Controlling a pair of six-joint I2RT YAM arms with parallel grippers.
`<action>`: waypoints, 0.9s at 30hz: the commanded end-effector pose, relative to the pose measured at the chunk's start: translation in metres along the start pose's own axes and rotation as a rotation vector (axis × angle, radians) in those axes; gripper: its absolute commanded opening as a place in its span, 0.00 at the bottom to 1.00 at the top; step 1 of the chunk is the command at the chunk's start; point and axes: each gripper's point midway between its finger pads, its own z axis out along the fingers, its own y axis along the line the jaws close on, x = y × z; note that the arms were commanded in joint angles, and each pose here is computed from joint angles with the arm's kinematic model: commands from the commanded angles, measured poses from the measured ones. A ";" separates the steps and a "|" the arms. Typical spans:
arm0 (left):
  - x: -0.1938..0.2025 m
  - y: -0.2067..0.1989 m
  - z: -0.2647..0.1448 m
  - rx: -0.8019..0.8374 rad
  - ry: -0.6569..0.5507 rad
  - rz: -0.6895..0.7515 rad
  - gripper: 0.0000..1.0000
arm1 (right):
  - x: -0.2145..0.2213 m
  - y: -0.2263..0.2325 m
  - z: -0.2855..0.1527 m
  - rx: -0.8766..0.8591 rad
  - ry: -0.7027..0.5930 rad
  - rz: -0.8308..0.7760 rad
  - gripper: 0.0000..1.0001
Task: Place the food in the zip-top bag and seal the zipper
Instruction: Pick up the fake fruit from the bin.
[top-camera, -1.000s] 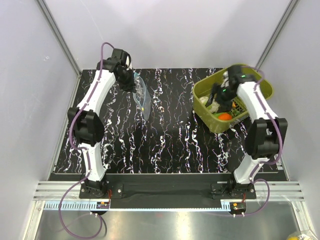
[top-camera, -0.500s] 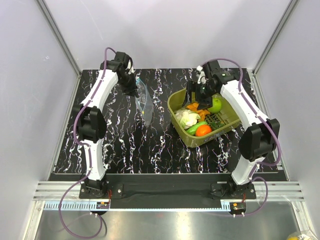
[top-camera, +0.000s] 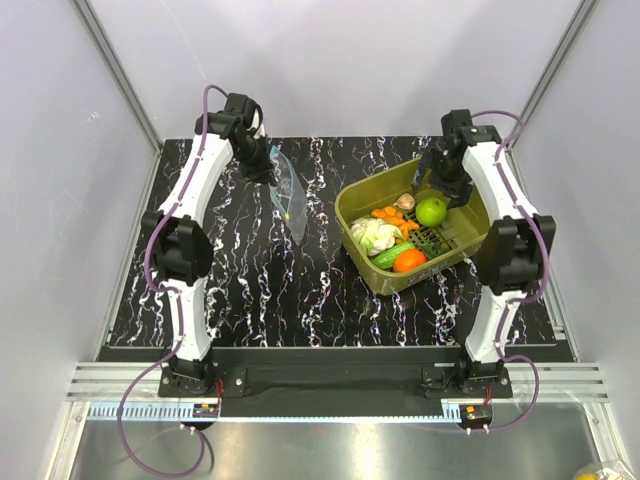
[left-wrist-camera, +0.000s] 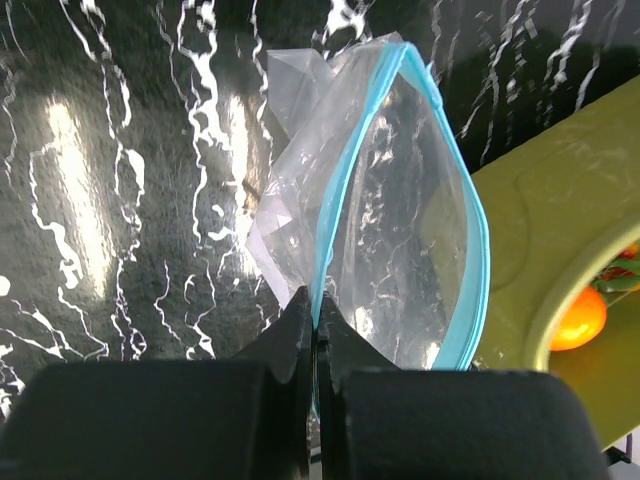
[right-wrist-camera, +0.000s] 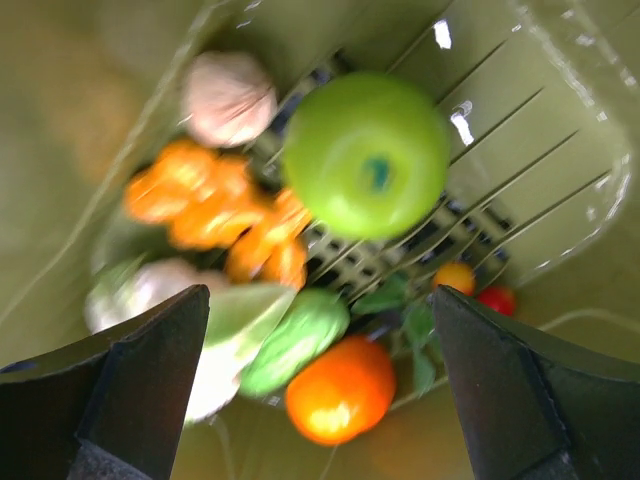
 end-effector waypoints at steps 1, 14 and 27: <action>-0.013 -0.002 -0.012 -0.014 -0.050 0.023 0.00 | -0.013 -0.019 0.012 0.145 -0.029 -0.027 1.00; -0.015 0.018 -0.032 -0.168 -0.100 0.132 0.00 | -0.031 -0.019 0.075 0.167 -0.008 0.009 0.82; 0.019 0.016 -0.037 -0.351 -0.096 0.269 0.00 | -0.042 0.005 -0.006 0.001 -0.135 -0.005 0.64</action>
